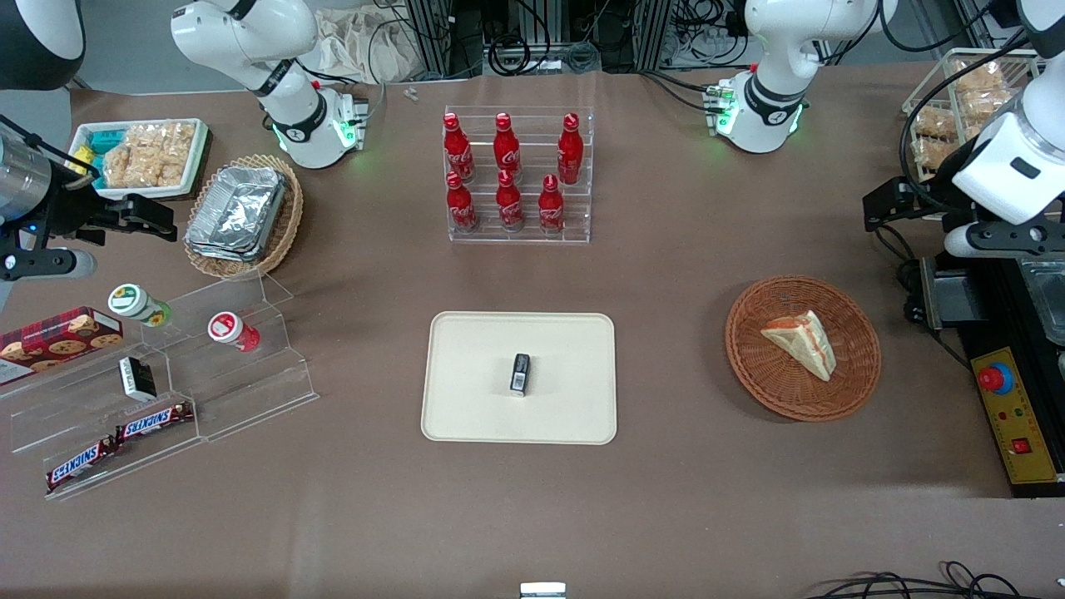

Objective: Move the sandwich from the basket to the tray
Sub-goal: 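Move the left gripper over the wicker basket above the sandwich, then lower the left gripper and grasp the wrapped sandwich upright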

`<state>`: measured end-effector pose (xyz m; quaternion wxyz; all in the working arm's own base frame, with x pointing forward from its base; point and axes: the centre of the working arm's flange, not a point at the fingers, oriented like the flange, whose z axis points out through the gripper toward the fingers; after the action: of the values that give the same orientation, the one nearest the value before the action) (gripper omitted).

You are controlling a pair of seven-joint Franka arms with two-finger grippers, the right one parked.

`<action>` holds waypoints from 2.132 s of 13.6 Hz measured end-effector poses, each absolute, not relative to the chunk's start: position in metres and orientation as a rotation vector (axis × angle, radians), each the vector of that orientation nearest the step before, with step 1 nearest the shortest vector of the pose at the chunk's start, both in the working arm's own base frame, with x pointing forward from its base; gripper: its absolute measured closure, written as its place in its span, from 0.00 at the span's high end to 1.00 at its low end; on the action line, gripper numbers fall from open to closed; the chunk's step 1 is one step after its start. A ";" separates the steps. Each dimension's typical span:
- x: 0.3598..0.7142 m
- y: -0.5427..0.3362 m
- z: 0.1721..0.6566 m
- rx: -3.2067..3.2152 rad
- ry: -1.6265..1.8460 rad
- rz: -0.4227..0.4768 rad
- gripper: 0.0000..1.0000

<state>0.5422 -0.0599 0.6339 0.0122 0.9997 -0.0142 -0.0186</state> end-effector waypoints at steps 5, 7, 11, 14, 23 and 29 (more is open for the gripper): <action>0.544 -0.053 0.627 3.134 0.238 -0.105 1.00; 0.552 -0.051 0.598 3.134 0.439 -0.158 1.00; 0.568 -0.046 0.482 3.089 0.718 -0.128 1.00; 0.559 -0.034 0.395 3.061 0.802 -0.091 1.00; 0.562 -0.025 0.258 2.976 1.032 -0.046 1.00; 0.563 -0.015 0.239 2.971 1.060 -0.050 0.40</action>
<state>0.5628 -0.0149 0.2389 -0.0067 0.9417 0.3361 -0.0158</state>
